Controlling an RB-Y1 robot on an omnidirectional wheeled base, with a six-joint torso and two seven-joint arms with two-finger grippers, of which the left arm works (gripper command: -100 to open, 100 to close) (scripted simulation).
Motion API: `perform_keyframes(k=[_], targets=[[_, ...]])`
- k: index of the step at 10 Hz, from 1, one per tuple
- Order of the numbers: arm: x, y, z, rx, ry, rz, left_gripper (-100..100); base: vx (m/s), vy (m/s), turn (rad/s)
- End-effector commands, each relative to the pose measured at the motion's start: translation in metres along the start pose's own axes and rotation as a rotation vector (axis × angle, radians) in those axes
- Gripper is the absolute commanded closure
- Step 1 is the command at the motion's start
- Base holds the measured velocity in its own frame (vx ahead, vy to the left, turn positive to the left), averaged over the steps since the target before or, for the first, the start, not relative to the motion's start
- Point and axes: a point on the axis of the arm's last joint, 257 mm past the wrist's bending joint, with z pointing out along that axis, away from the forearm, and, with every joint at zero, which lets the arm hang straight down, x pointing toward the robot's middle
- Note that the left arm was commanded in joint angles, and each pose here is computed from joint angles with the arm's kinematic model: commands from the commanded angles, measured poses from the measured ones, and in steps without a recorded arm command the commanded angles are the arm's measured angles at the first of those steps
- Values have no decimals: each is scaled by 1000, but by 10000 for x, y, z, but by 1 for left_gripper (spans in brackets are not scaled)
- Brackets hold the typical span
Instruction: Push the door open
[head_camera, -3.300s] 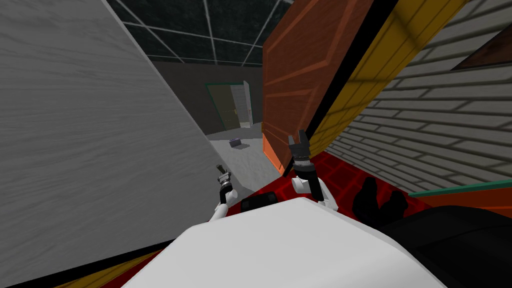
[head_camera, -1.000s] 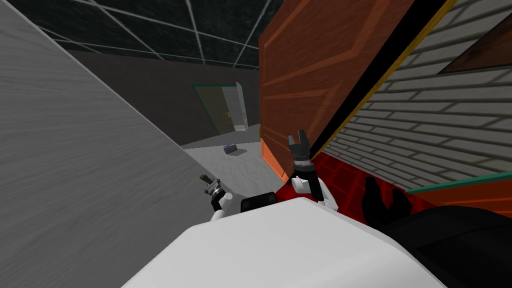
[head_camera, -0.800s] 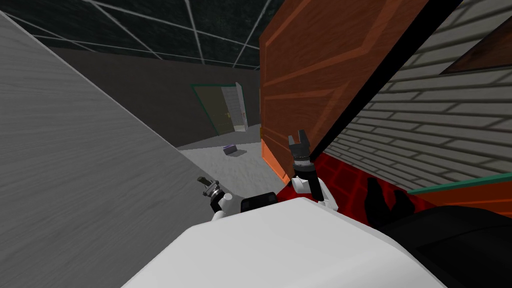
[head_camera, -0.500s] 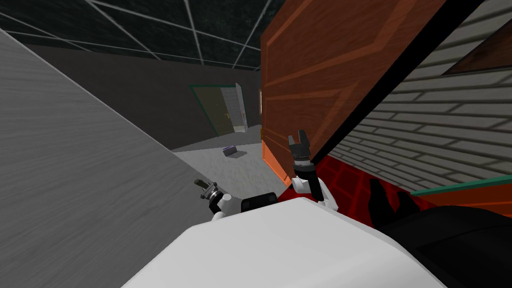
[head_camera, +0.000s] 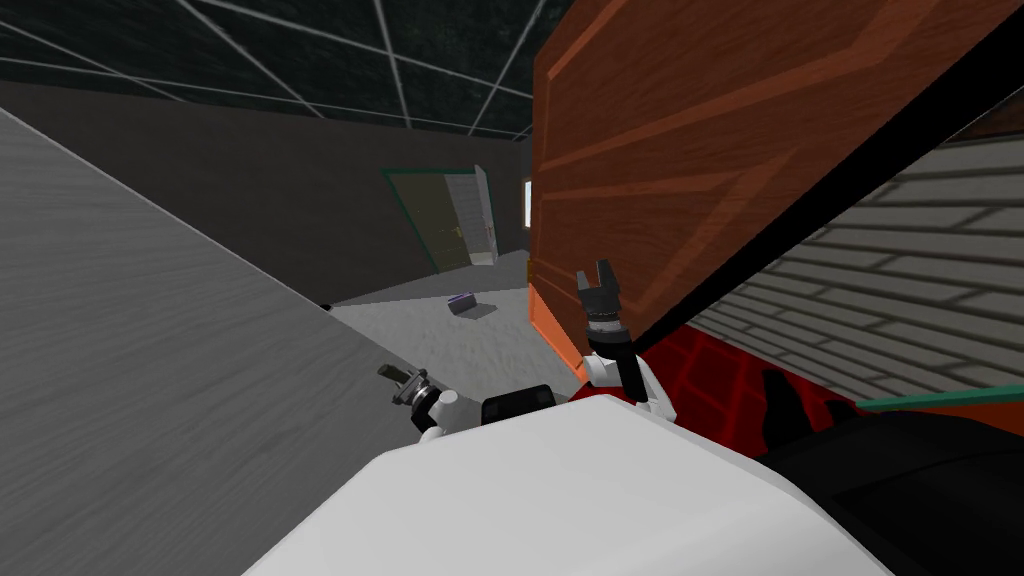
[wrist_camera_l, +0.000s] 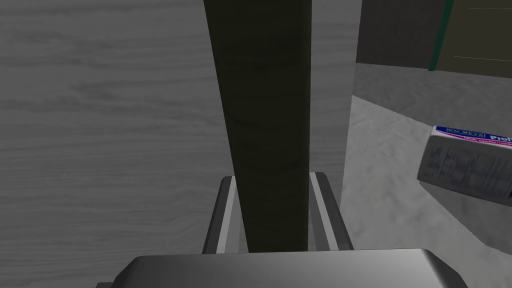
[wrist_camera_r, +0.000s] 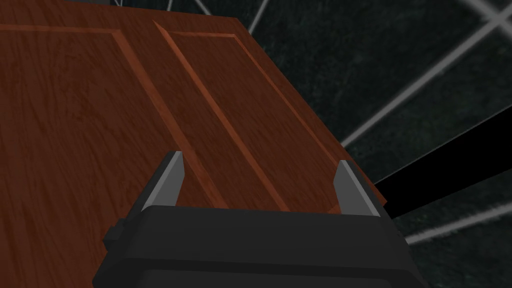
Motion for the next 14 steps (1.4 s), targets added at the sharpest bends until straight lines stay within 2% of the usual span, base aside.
perform_keyframes(k=[1, 2, 4, 7, 8, 9, 10, 14], targets=[[74, -159, 112, 39, 21, 0, 100, 192, 98, 50], [74, -159, 112, 39, 21, 0, 100, 125, 74, 36], [61, -323, 141, 84, 16, -3, 100, 159, 76, 46], [9, -457, 116, 130, 1, -14, 100, 179, 60, 62], [1, -424, 93, 116, -2, -13, 100, 74, 25, 31], [28, -590, 148, 152, 6, -9, 100, 120, 40, 36], [31, -628, 158, 160, 7, -8, 100, 150, 79, 55], [34, -960, 205, 238, 8, -8, 100, 204, 124, 58]])
